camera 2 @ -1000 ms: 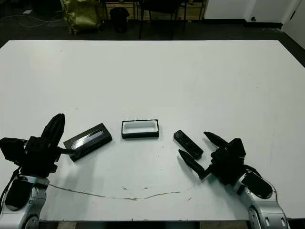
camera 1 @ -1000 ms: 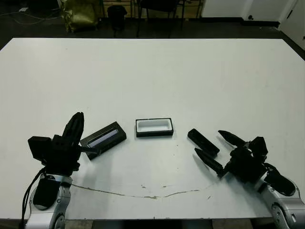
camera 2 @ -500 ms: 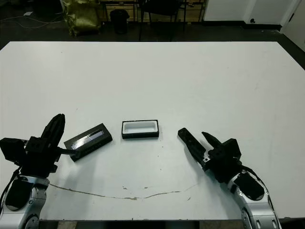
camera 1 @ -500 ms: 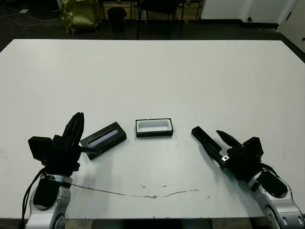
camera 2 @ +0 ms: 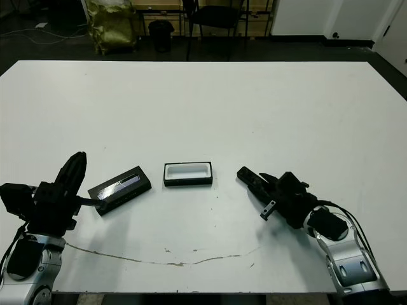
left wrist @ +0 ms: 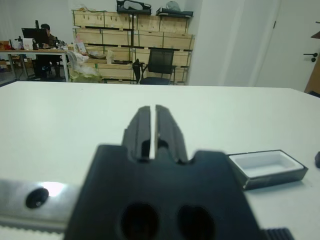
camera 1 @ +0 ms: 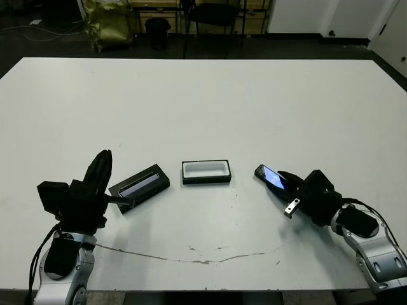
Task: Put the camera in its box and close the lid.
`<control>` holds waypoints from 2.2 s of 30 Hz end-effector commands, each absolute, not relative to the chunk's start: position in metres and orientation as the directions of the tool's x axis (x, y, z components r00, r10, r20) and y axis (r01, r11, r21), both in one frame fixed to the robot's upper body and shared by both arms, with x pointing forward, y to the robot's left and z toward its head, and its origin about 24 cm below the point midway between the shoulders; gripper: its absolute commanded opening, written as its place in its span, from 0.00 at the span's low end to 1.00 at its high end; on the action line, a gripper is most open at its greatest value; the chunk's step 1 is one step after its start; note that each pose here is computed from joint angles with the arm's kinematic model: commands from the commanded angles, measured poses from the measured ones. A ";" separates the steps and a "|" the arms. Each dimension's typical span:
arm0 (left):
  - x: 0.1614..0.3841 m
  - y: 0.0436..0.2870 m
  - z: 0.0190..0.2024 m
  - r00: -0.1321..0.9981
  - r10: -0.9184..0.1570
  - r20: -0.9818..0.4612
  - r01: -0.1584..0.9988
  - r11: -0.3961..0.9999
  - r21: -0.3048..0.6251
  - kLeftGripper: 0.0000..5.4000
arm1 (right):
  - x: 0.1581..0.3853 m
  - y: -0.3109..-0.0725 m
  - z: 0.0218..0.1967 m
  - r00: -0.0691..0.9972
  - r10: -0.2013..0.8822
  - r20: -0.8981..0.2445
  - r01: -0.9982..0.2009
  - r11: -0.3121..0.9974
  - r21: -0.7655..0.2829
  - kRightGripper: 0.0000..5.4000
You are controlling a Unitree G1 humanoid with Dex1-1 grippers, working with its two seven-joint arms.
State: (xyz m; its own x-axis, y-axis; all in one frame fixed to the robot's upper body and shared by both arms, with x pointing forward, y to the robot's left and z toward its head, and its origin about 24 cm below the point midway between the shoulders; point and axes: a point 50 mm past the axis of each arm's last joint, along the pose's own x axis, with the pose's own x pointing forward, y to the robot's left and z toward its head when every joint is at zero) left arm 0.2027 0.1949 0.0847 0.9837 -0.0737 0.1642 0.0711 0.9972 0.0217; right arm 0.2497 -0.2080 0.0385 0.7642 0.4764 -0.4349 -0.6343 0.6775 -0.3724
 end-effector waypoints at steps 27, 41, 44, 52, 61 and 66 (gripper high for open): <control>0.201 0.196 0.078 0.991 -0.064 0.121 0.062 0.998 0.025 0.00 | 0.256 -0.229 0.075 0.645 0.704 -0.297 -0.670 0.708 0.222 0.14; 0.203 0.194 0.079 0.990 -0.067 0.127 0.066 0.998 0.013 0.00 | 0.280 -0.216 0.115 0.657 0.711 -0.251 -0.710 0.696 0.112 0.14; 0.203 0.195 0.078 0.988 -0.075 0.136 0.073 0.997 0.026 0.00 | 0.286 -0.212 0.118 0.645 0.718 -0.259 -0.731 0.679 0.063 0.14; 0.204 0.194 0.079 0.987 -0.073 0.140 0.069 0.997 0.030 0.00 | 0.306 -0.197 0.148 0.616 0.700 -0.360 -0.780 0.606 -0.156 0.14; 0.203 0.195 0.078 0.989 -0.065 0.134 0.063 0.998 0.021 0.00 | 0.334 -0.162 0.161 0.451 0.793 -0.408 -0.891 0.422 -0.166 0.13; 0.202 0.195 0.078 0.989 -0.062 0.135 0.060 0.998 0.019 0.00 | 0.340 -0.145 0.161 0.365 0.818 -0.445 -0.930 0.298 -0.216 0.13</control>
